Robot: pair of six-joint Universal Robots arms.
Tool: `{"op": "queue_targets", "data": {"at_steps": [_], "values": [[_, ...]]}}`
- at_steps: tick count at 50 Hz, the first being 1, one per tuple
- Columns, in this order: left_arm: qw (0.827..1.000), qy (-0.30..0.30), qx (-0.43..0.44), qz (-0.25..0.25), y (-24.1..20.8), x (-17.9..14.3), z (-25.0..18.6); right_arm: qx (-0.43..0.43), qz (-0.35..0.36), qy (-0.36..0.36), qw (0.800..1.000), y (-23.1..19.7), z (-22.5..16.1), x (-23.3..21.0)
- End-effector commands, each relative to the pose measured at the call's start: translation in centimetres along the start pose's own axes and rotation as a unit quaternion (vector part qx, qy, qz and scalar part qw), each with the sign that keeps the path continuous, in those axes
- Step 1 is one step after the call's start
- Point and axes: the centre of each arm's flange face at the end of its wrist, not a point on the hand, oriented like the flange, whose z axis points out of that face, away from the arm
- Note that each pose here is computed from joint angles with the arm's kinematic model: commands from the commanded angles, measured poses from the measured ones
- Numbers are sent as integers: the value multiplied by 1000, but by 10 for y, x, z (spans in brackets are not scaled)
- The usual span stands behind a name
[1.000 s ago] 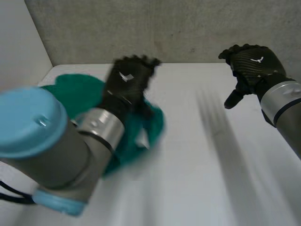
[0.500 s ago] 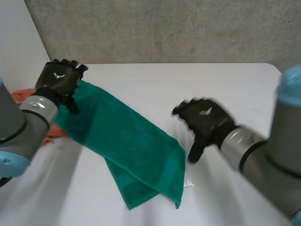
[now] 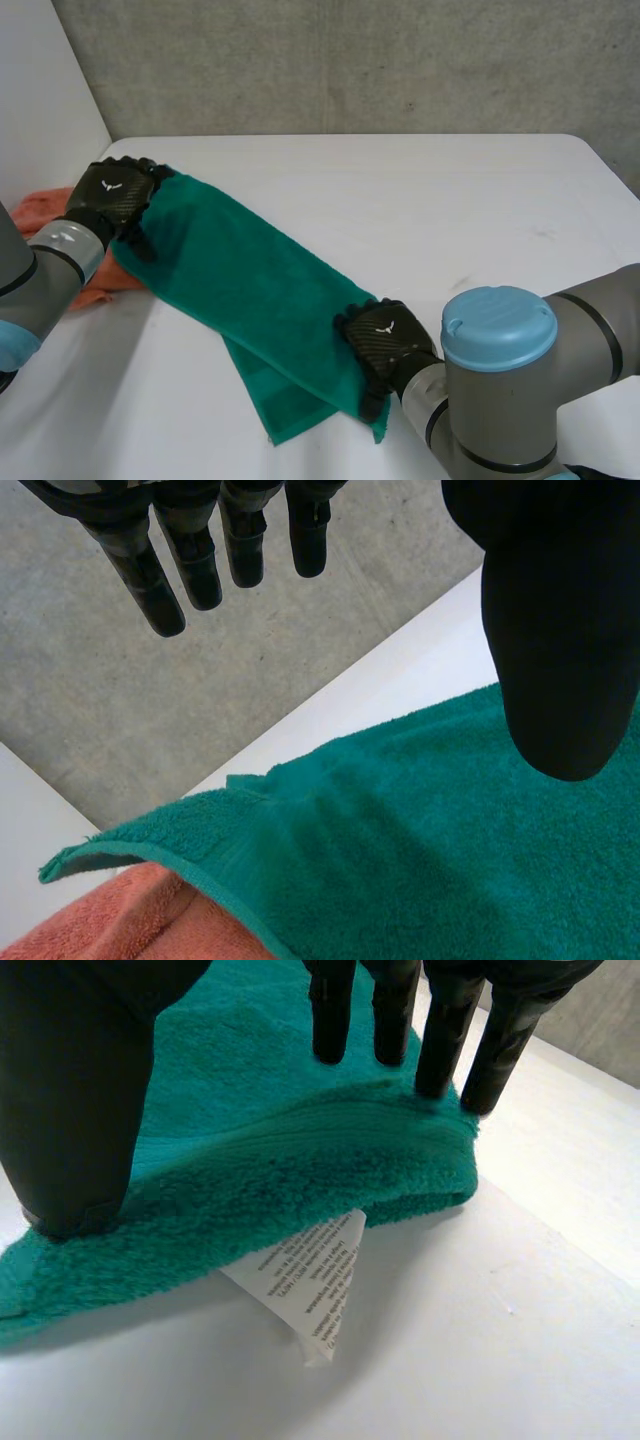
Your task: Fold the laundry.
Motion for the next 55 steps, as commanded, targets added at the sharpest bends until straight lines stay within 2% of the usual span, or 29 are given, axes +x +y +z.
{"op": "queue_targets", "data": {"at_steps": [1, 10, 14, 20, 25, 30, 35, 39, 44, 55], "values": [[1000, 0, 1, 1, -1, 1, -2, 2, -26, 3, 1000, 4, 5, 0], [1000, 2, 0, 1, -2, 2, -5, 6, -59, 20, 998, 0, 9, 9], [1000, 2, 2, 1, -4, 3, -7, 13, -65, 48, 997, -8, 8, 22], [1000, 4, 4, 3, -5, 4, -8, 31, -88, 123, 988, -34, 0, 74], [1000, 5, 1, 2, -4, 4, -8, 10, -108, 146, 983, -32, -2, 92], [1000, 6, 0, 2, -2, 5, -8, 11, -98, 133, 986, -31, -12, 81], [1000, 12, 0, 2, -3, 9, -9, 15, -6, 65, 998, -24, -26, 48], [1000, 13, 1, 2, -2, 10, -9, 11, 35, 12, 999, -15, -30, 34], [1000, 12, 1, 2, -3, 10, -10, 2, 36, -18, 999, -3, -32, 23], [1000, 12, 1, 2, -3, 10, -10, 21, 18, -1, 1000, 8, -17, 12]]}}
